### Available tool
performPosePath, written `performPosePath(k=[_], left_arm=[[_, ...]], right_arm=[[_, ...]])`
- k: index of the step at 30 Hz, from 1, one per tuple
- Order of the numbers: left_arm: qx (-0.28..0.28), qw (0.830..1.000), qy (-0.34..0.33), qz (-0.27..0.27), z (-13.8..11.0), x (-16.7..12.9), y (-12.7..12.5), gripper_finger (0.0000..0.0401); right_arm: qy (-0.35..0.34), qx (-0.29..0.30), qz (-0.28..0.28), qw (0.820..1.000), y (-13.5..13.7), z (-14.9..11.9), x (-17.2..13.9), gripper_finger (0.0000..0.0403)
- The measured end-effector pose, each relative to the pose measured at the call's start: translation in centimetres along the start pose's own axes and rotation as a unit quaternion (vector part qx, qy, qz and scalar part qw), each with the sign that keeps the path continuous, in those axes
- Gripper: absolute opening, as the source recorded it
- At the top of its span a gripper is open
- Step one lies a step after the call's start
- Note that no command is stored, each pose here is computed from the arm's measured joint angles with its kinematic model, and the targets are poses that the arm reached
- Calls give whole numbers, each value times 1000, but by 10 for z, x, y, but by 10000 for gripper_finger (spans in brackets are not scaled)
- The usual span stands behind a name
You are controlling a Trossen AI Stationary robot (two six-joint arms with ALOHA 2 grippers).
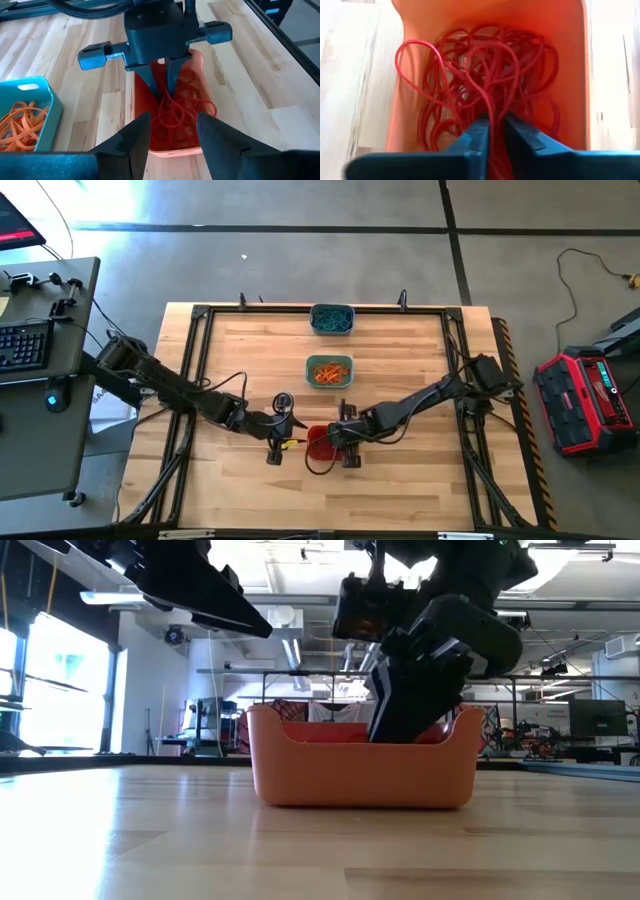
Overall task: Sort rubber bands into baskets
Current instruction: Put the red rubber band into the orange bin, then return to Home Position
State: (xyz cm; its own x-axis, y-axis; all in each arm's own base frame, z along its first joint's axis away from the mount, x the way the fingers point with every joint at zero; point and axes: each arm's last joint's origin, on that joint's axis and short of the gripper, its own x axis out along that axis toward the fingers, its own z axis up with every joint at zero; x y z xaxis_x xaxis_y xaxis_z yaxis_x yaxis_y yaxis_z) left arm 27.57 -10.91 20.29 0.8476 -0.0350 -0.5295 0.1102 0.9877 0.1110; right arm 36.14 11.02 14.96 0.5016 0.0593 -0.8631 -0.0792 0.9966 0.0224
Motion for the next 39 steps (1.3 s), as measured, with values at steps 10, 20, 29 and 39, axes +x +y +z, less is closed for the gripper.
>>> performPosePath(k=[10,20,29,39], left_arm=[[-6,1000,-5,-1,1,0,0,154],[-9,1000,-22,2,5,1,4,154],[-4,999,-32,0,7,2,6,154],[-7,999,-54,2,12,6,22,153]], right_arm=[[0,-22,6,1000,5,0,-7,147],[-71,-98,-44,992,22,7,-33,72],[-136,-120,-35,983,12,-16,-45,12],[-226,-96,-55,968,-26,-62,-78,1]])
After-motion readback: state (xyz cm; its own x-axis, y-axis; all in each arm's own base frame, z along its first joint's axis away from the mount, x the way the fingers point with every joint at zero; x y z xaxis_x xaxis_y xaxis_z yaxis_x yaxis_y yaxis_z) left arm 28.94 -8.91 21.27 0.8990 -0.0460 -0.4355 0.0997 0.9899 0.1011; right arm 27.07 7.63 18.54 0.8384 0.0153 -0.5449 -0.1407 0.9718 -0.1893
